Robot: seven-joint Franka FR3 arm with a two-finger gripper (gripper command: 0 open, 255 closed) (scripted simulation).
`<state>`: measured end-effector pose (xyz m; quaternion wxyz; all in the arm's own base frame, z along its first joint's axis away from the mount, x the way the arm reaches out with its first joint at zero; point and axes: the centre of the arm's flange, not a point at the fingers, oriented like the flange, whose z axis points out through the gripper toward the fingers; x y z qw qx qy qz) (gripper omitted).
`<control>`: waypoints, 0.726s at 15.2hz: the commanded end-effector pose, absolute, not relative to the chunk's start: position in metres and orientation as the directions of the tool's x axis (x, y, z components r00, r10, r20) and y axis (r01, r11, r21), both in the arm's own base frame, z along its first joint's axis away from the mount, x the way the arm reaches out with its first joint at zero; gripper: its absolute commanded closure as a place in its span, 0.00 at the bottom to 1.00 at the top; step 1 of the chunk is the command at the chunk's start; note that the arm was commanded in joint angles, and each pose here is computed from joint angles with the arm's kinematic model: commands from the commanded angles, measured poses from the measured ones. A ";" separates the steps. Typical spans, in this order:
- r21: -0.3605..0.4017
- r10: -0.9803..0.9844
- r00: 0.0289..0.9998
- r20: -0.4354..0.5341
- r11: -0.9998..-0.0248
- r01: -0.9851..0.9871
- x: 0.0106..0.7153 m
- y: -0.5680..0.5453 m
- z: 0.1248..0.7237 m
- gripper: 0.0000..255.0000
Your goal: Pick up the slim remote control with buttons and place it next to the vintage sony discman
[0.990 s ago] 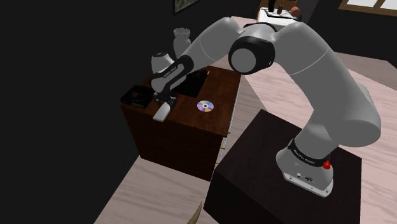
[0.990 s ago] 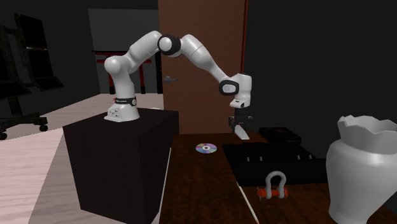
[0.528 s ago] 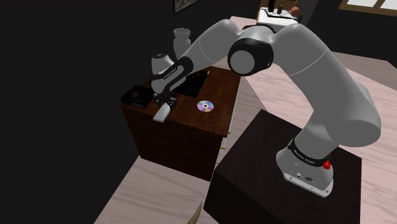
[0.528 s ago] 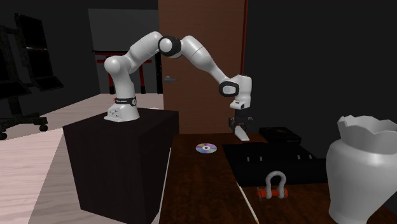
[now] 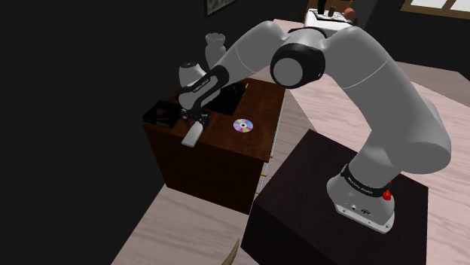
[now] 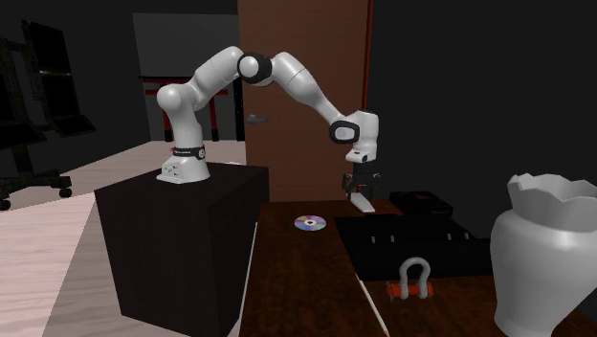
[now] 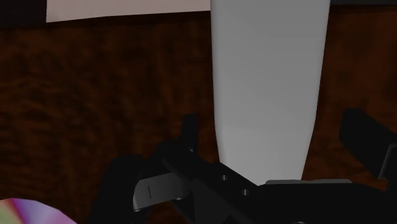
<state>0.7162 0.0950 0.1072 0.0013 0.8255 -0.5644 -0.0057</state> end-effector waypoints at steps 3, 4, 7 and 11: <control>0.008 -0.932 0.363 -0.008 -0.363 -0.932 0.717 0.094 0.151 0.00; 0.008 -0.932 0.363 -0.008 -0.363 -0.932 0.717 0.094 0.151 0.00; 0.008 -0.932 0.363 -0.008 -0.363 -0.932 0.717 0.094 0.151 0.00; 0.008 -0.932 0.363 -0.008 -0.363 -0.932 0.717 0.094 0.151 0.00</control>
